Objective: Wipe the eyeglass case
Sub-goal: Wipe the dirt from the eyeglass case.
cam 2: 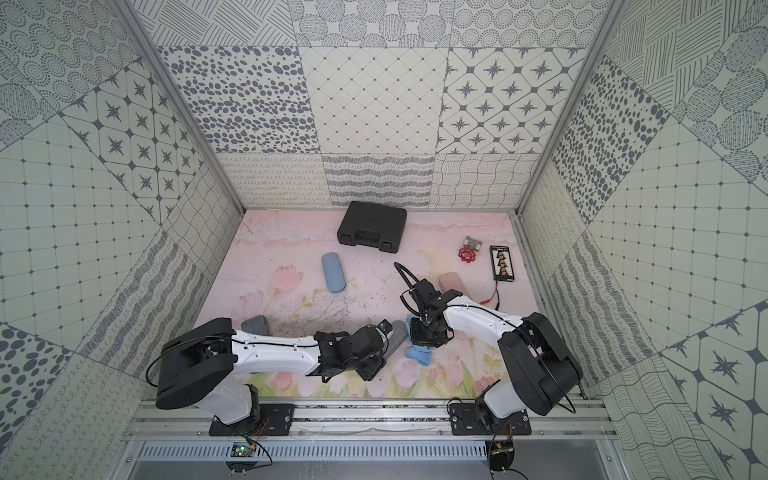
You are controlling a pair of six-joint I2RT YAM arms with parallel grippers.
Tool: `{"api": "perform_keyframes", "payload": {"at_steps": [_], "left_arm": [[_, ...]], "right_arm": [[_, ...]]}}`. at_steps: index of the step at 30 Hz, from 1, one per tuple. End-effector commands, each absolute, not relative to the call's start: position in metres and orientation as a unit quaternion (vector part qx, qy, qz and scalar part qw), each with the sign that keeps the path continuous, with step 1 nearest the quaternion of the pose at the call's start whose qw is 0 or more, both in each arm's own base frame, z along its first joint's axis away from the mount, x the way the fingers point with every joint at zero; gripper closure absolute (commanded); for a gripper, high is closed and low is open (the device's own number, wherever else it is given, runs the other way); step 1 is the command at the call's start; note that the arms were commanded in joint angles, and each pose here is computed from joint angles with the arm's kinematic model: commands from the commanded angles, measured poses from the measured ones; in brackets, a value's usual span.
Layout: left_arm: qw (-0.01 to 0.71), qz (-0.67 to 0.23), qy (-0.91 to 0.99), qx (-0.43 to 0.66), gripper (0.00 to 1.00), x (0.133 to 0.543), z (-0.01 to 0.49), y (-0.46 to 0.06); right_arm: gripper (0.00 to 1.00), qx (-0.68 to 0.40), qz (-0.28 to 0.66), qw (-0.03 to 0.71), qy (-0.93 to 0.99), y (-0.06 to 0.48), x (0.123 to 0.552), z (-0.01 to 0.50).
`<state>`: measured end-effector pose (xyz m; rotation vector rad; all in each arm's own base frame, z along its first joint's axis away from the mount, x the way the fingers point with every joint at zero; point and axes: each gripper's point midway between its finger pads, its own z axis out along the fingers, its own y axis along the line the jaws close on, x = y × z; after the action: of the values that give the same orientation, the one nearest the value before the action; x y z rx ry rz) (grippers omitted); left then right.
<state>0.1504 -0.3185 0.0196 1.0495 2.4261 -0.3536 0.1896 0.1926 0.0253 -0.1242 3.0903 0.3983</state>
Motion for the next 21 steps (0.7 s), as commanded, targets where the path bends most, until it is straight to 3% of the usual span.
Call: {"api": "perform_keyframes", "payload": {"at_steps": [1,7,13,18,21], "left_arm": [[0.227,-0.12,0.894,0.368,0.71,0.153,0.014,-0.313],[0.227,-0.131,0.894,0.365,0.71,0.154,0.015,-0.314],[0.221,-0.139,0.89,0.373,0.71,0.151,0.014,-0.315],[0.223,-0.138,0.891,0.371,0.71,0.15,0.014,-0.312],[0.223,-0.136,0.891,0.37,0.71,0.15,0.013,-0.31]], "right_arm": [[1.0,-0.079,0.186,-0.007,0.979,0.241,0.168,0.03],[1.0,-0.098,0.312,-0.015,0.945,0.295,0.137,0.069],[1.0,-0.078,0.421,0.026,0.903,0.319,0.166,0.121],[1.0,-0.028,0.483,0.079,0.871,0.289,0.202,0.169],[1.0,0.022,0.477,0.103,0.873,0.251,0.217,0.17]]}}
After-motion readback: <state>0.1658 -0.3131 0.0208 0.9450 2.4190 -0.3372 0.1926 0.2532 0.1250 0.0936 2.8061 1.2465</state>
